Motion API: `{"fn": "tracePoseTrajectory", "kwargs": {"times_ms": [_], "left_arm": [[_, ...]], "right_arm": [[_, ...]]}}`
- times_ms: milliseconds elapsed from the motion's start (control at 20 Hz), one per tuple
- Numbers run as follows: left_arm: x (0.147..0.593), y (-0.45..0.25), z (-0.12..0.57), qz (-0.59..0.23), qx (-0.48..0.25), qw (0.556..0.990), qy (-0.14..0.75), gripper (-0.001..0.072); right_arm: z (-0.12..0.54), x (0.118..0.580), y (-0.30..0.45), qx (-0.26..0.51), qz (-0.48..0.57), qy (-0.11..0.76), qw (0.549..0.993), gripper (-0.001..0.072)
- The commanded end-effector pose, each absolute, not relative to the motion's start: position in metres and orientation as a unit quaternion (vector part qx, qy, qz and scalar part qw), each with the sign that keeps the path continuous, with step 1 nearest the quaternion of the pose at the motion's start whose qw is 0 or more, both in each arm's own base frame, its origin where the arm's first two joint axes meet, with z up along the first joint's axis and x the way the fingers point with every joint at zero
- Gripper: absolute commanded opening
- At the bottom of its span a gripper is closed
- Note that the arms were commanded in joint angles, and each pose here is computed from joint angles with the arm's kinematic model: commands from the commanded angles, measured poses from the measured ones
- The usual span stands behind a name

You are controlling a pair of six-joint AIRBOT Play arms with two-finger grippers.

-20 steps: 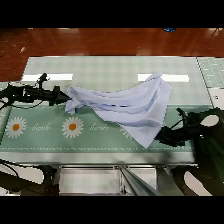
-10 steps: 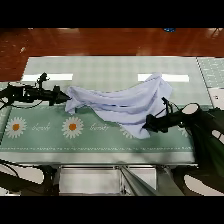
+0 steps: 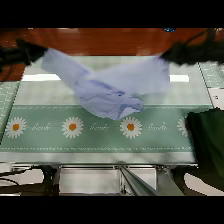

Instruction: Fold the shirts.

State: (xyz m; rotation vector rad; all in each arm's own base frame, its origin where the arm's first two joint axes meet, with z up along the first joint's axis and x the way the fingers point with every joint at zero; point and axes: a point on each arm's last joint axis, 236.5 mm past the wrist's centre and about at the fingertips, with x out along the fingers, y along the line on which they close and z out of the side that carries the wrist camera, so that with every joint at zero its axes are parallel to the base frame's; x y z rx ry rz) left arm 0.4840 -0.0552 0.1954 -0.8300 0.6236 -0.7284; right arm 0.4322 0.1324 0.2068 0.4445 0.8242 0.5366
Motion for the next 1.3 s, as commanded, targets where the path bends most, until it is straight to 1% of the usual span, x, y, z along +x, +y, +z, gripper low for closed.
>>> {"fn": "tracePoseTrajectory", "kwargs": {"times_ms": [0,150,250,300,400,500,550,700,850,950,1050,1250], "left_arm": [[0.447,-0.066,0.353,-0.401,-0.324,0.844,0.145,0.0013],[0.389,-0.074,0.437,-0.409,-0.259,0.872,0.071,0.0013],[0.340,-0.086,0.478,-0.406,-0.205,0.890,0.024,0.0013],[0.318,-0.088,0.489,-0.388,-0.173,0.905,0.008,0.0014],[0.289,-0.082,0.494,-0.319,-0.107,0.942,0.000,0.0014],[0.265,-0.067,0.493,-0.219,-0.055,0.974,0.001,0.0014],[0.254,-0.061,0.494,-0.179,-0.039,0.983,-0.002,0.0013],[0.225,-0.063,0.498,-0.130,0.001,0.991,-0.014,0.0014],[0.208,-0.054,0.496,-0.095,0.018,0.995,-0.003,0.0013],[0.212,-0.045,0.489,-0.081,0.008,0.997,0.013,0.0013],[0.234,-0.042,0.465,-0.092,-0.011,0.994,0.065,0.0013],[0.304,-0.036,0.372,-0.134,-0.060,0.959,0.243,0.0013]], "right_arm": [[0.350,0.412,0.106,0.127,0.251,0.268,0.922,0.0022],[0.438,0.357,0.096,0.068,0.230,0.158,0.958,0.0023],[0.470,0.312,0.085,0.036,0.198,0.108,0.974,0.0023],[0.482,0.290,0.078,0.020,0.179,0.088,0.980,0.0023],[0.500,0.249,0.061,0.002,0.133,0.056,0.990,0.0023],[0.504,0.218,0.046,-0.007,0.095,0.046,0.994,0.0023],[0.500,0.204,0.039,-0.009,0.077,0.053,0.996,0.0022],[0.481,0.179,0.019,-0.008,0.033,0.091,0.995,0.0023],[0.459,0.174,0.008,0.005,0.006,0.123,0.992,0.0023],[0.428,0.185,0.007,0.010,0.008,0.177,0.984,0.0022],[0.389,0.209,0.009,0.020,0.015,0.232,0.972,0.0023],[0.292,0.272,0.025,0.050,0.055,0.348,0.935,0.0023]]}}
